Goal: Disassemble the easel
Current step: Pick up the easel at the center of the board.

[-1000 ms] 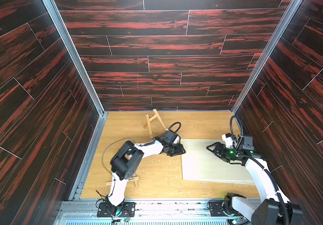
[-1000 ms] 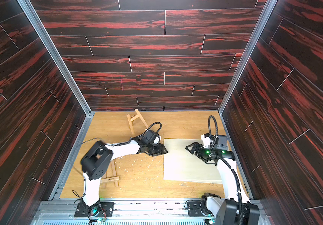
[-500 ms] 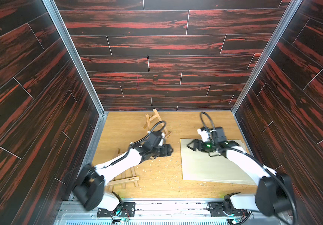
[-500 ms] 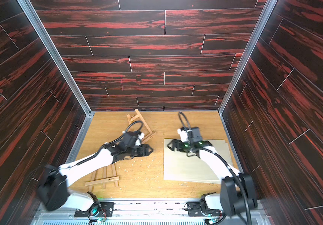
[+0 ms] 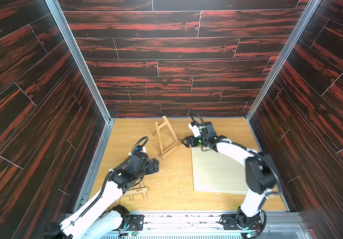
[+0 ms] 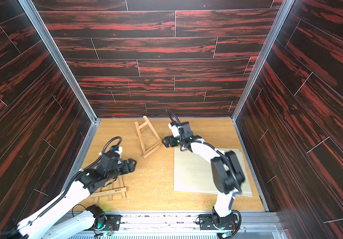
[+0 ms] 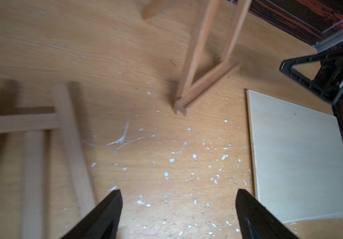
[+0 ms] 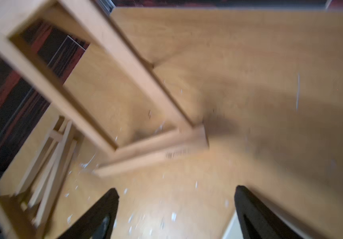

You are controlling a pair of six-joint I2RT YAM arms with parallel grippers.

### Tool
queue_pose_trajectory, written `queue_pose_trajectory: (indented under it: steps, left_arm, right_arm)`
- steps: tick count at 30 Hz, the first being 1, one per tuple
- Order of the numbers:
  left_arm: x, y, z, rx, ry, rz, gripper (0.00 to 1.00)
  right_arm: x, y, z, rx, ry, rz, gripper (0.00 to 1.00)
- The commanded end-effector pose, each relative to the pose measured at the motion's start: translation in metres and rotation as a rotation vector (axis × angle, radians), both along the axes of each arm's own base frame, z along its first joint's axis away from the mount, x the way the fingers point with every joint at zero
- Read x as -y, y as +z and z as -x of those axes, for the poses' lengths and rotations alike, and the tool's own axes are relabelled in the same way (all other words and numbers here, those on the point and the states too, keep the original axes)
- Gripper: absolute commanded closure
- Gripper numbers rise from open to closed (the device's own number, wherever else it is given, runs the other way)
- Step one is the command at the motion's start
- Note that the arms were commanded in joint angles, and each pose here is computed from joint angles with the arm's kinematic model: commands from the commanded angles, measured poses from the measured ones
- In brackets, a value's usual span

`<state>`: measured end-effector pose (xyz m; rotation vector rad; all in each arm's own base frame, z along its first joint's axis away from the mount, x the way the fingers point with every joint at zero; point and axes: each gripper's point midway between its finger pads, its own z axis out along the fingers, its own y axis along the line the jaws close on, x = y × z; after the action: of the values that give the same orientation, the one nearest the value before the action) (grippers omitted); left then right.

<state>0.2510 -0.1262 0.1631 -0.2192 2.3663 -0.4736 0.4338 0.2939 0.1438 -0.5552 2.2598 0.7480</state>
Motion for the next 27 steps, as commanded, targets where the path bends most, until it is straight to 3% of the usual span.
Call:
queue_pose_trajectory:
  steps: [1,9,20,27]
  left_arm:
    - [-0.024,-0.015,0.014,-0.037,0.054,-0.063,0.10]
    - [-0.040,-0.021,0.022,-0.050,0.084,-0.072,0.09]
    - [-0.043,-0.022,0.015,-0.071,0.080,-0.084,0.09]
    - [-0.046,-0.023,0.014,-0.078,0.088,-0.079,0.09]
  right_arm:
    - [-0.017,-0.016,-0.014,0.030,0.046,0.054,0.11]
    - [-0.053,-0.042,-0.038,0.112,0.078,0.155,0.15]
    - [-0.080,-0.053,-0.051,0.210,0.136,0.178,0.25]
    - [-0.092,-0.052,-0.049,0.263,0.212,0.159,0.42]
